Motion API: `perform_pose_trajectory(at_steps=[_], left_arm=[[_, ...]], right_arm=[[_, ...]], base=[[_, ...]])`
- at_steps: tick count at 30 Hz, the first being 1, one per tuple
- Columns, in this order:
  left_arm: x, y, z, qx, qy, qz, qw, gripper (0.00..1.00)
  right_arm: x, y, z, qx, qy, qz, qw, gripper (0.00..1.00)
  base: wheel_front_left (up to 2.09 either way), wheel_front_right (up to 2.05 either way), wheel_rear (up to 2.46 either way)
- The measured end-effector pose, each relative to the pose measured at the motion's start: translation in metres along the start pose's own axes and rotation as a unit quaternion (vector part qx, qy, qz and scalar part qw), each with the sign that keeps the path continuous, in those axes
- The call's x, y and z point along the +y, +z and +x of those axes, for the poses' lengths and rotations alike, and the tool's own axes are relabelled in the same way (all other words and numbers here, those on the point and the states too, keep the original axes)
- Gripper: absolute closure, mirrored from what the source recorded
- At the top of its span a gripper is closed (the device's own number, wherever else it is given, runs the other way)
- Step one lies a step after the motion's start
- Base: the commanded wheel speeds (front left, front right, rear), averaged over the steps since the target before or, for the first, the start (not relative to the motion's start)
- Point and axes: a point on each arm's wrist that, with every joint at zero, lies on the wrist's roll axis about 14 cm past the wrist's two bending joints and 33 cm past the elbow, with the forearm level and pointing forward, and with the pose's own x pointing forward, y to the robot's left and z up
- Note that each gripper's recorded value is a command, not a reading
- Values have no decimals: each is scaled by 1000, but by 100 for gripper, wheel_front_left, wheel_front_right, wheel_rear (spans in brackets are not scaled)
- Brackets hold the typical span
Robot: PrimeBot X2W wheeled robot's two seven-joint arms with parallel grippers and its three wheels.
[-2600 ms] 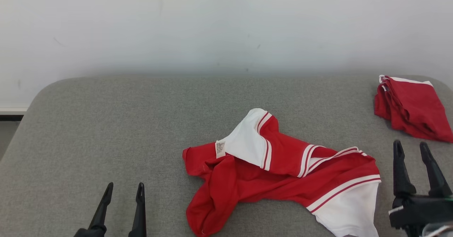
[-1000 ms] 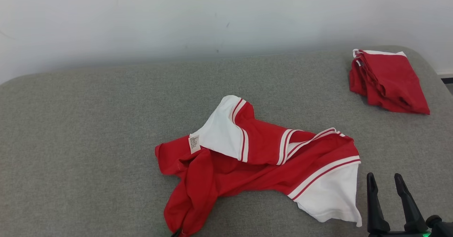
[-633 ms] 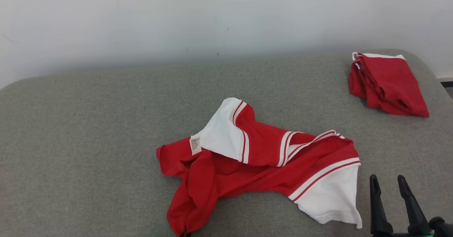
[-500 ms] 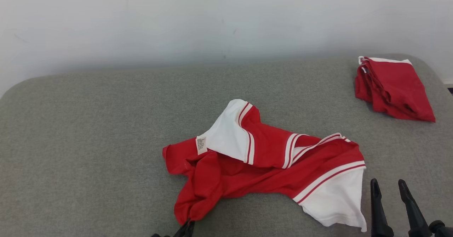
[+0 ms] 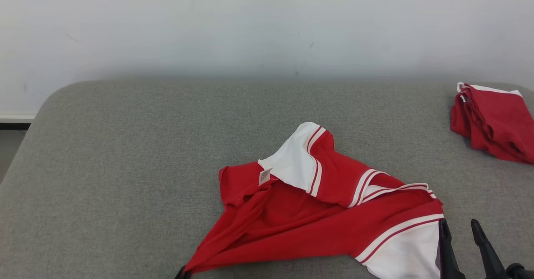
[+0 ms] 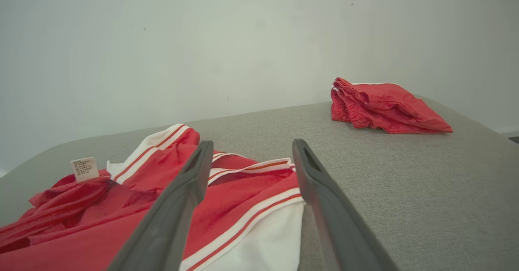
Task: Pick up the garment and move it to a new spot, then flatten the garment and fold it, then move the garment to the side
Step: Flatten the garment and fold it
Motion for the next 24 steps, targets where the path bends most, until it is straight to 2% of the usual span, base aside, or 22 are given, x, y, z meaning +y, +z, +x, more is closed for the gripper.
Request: perform_pose_trajectory(at_steps=[9, 10, 11, 12, 13, 21, 24], left_arm=[[12, -34, -14, 48, 38, -33, 998, 100], [10, -35, -14, 48, 36, -34, 998, 91], [10, -33, -14, 45, 37, -34, 998, 23], [9, -29, -13, 38, 38, -35, 998, 3], [9, -24, -12, 28, 39, -35, 998, 0], [4, 31, -16, -65, 42, -23, 997, 0], [11, 61, -18, -112, 53, -3, 992, 0]], right_arm=[[-9, -4, -2, 11, -10, -4, 1000, 0], [-9, -5, -2, 11, -10, -4, 1000, 0], [-9, -5, -2, 12, -10, -5, 1000, 0], [-9, -5, -1, 12, -10, -5, 1000, 0], [-9, -6, -1, 13, -9, -5, 1000, 0], [-1, -8, 4, 15, 2, -1, 1000, 0], [5, -11, 6, 18, 10, 2, 1000, 0]], base=[[0, 0, 0], [0, 0, 0], [0, 0, 0], [0, 0, 0], [0, 0, 0], [0, 0, 0], [0, 0, 0]])
